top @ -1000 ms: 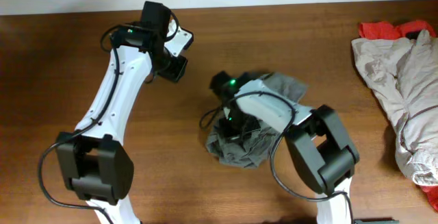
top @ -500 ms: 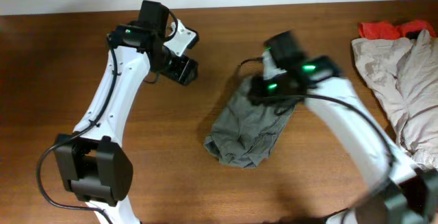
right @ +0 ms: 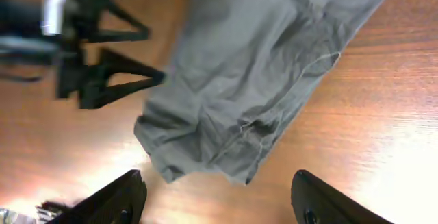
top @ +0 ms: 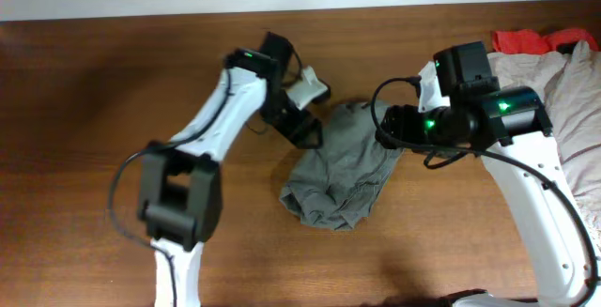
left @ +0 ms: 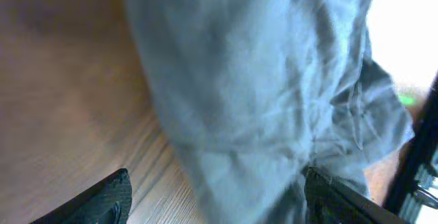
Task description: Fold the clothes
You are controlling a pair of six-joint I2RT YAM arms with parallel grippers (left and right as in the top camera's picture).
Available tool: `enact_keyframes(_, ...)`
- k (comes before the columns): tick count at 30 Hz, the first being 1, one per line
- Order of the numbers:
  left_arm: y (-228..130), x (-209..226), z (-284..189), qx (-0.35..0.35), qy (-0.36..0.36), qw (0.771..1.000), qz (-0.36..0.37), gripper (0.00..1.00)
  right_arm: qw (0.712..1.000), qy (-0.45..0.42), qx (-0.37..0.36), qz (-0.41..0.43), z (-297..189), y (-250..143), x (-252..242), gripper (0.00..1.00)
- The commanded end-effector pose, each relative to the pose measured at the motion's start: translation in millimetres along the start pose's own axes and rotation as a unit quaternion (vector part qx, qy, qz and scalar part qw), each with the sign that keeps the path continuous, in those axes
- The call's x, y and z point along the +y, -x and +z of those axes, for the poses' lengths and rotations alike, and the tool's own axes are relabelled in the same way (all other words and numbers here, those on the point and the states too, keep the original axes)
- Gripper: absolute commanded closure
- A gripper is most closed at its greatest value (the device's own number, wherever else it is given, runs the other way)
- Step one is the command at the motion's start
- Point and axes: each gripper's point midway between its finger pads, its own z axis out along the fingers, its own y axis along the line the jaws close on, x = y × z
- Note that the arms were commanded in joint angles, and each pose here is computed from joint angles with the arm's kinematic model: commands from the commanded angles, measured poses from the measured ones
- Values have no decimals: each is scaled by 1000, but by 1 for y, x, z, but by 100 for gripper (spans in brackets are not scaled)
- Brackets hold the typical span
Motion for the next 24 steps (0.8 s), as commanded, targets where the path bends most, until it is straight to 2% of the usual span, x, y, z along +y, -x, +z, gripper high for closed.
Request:
enact_keyframes(1, 2, -13, 21, -18, -95, 995, 5, 18, 1000, 6, -2, -17, -6, -2, 1, 27)
enact_keyframes(10, -4, -23, 52, -1, -144, 990, -3, 17, 1000, 5, -6, -18, -6, 0, 1, 28)
enact_keyframes(12, -3, -29, 58, 4, -145, 989, 3, 21, 1000, 6, -8, -17, -6, 1, 2, 28)
enact_keyframes(13, -3, -31, 59, 6, -146, 989, 6, 26, 1000, 6, -9, -17, -6, 1, 2, 28)
enact_keyframes(14, -2, -34, 61, 7, -146, 989, 11, 37, 1000, 6, -9, -17, -6, 1, 2, 28)
enact_keyframes(17, 1, -36, 64, 5, -143, 989, 20, 59, 1000, 6, -9, -17, -6, 1, 2, 28)
enact_keyframes(20, 5, -36, 64, -3, -143, 989, 28, 93, 1000, 6, -9, -17, -6, 1, 2, 29)
enact_keyframes(22, 5, -44, 62, -12, -164, 985, 45, 98, 1000, 7, -9, -18, -6, 1, 2, 29)
enact_keyframes(24, 5, -52, 58, -21, -190, 980, 54, 100, 1000, 6, -9, -18, -6, 1, 2, 29)
